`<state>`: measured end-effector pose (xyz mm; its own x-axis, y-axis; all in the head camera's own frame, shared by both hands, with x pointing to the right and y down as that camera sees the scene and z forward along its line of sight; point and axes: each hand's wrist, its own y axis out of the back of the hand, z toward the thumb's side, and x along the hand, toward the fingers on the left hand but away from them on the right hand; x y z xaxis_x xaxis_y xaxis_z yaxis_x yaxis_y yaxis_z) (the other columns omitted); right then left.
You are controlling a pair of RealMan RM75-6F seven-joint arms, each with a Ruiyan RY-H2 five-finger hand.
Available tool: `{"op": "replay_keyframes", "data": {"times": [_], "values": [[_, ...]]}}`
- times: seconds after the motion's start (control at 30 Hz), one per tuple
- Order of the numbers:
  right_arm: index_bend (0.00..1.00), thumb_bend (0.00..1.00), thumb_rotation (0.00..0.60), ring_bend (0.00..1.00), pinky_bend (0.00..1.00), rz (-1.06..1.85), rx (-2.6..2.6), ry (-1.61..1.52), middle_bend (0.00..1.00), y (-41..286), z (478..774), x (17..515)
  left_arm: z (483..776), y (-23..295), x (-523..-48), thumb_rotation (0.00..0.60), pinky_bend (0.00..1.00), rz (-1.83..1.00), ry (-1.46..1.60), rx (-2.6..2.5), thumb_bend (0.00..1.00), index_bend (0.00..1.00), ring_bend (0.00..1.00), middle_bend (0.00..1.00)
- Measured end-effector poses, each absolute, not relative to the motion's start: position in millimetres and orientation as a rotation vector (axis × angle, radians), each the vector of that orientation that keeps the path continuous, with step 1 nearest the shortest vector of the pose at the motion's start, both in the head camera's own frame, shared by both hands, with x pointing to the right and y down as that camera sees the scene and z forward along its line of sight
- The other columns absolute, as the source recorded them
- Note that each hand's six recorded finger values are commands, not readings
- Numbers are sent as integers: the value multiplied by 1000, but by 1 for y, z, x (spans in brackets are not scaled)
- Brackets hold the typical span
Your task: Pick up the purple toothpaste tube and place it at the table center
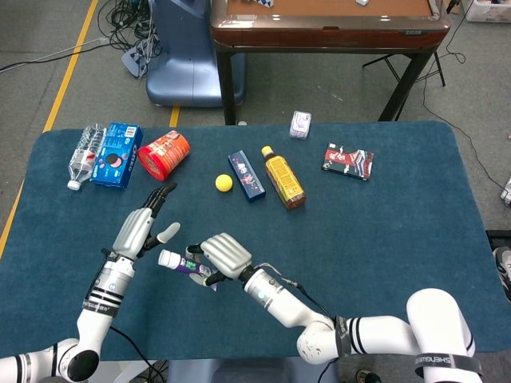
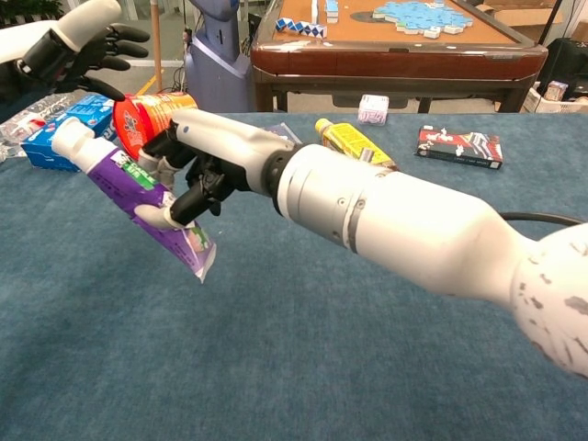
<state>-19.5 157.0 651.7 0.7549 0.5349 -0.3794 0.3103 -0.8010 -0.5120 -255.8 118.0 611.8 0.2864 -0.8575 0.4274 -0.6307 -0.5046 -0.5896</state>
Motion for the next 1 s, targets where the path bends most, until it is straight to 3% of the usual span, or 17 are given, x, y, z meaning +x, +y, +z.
{"op": "replay_keyframes", "data": {"times": [1.0], "values": [[1000,842,600,773,596,705,-2527,-633,918,147,658,-38,614,127,-236,0,124,-918,1348,-2384,0,0,14,24]]}}
